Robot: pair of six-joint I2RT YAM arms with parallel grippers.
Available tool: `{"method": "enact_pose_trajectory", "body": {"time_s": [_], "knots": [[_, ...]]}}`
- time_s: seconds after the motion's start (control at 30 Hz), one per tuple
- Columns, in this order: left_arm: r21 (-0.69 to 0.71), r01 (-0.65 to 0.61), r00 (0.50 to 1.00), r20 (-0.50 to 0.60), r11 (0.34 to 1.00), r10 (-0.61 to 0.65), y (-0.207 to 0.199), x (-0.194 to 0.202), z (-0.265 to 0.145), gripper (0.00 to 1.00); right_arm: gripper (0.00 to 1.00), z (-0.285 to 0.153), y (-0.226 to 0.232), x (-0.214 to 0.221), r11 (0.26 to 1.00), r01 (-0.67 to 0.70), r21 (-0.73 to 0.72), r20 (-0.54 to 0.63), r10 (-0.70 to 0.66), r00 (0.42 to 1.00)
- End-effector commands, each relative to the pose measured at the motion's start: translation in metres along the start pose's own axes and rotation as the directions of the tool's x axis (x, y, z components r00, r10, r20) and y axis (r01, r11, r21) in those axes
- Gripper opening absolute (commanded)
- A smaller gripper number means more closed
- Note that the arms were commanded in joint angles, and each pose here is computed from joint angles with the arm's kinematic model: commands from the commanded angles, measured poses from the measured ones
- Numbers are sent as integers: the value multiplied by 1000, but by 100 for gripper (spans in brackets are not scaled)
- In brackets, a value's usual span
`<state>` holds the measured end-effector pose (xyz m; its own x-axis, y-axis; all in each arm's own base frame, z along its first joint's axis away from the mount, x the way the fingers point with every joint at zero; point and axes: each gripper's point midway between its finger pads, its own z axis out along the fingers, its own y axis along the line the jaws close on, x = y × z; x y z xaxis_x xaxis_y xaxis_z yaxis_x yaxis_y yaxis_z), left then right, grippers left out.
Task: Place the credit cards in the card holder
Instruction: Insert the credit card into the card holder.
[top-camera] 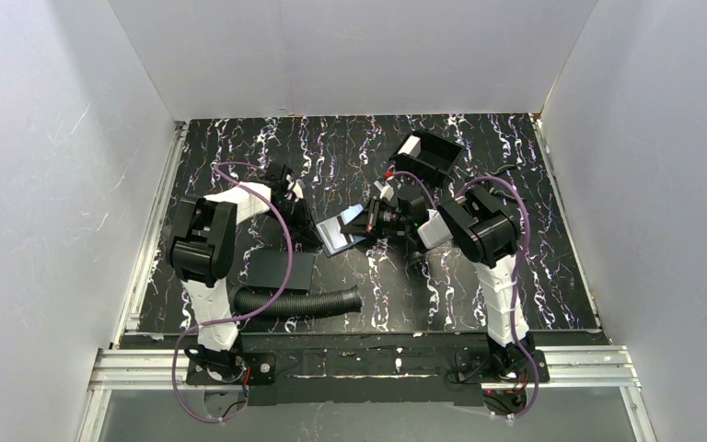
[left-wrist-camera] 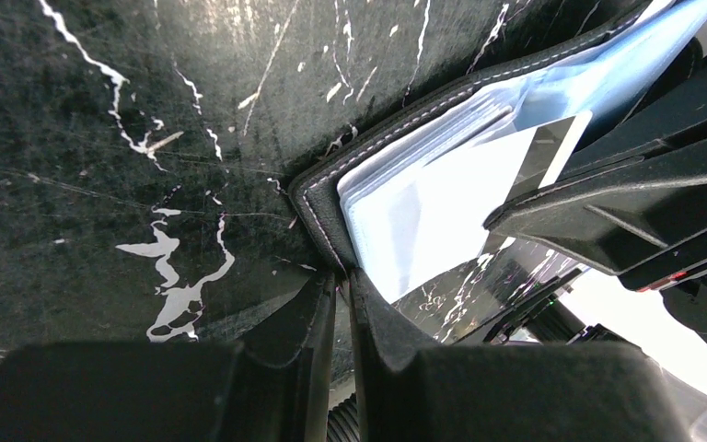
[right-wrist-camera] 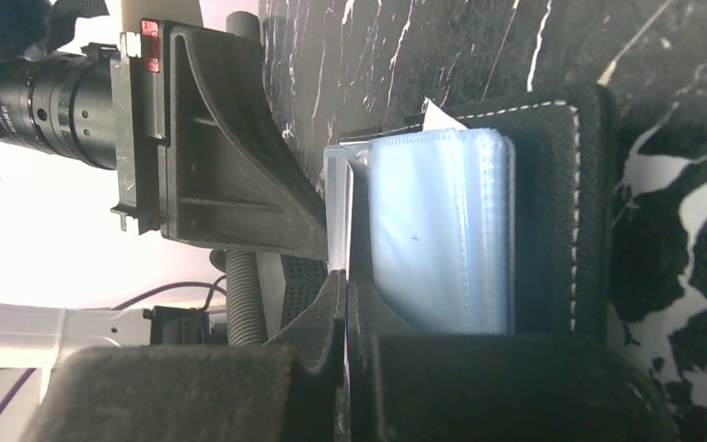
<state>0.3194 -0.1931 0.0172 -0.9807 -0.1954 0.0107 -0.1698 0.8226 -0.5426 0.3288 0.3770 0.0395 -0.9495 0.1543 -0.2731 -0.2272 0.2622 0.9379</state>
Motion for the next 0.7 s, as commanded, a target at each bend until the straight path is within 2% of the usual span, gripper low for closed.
{"method": "enact_pose_trajectory", "body": {"time_s": [0.0, 0.23, 0.53, 0.67], "knots": [[-90, -26, 1000, 3, 996, 26, 17, -2, 7, 10, 1, 3, -4, 20, 998, 68, -1, -100, -68, 993], [-102, -37, 999, 12, 994, 38, 17, -7, 5, 10, 3, 0, -6, 23, 996, 89, 3, -138, -88, 987], [-98, -30, 1000, 4, 995, 30, 20, -2, 8, 10, 33, -12, -14, -3, 973, 156, 168, -106, -139, 985], [-96, -28, 1000, 4, 995, 29, 20, -1, 8, 10, 41, -17, -15, -11, 953, 203, 226, -115, -180, 977]]}}
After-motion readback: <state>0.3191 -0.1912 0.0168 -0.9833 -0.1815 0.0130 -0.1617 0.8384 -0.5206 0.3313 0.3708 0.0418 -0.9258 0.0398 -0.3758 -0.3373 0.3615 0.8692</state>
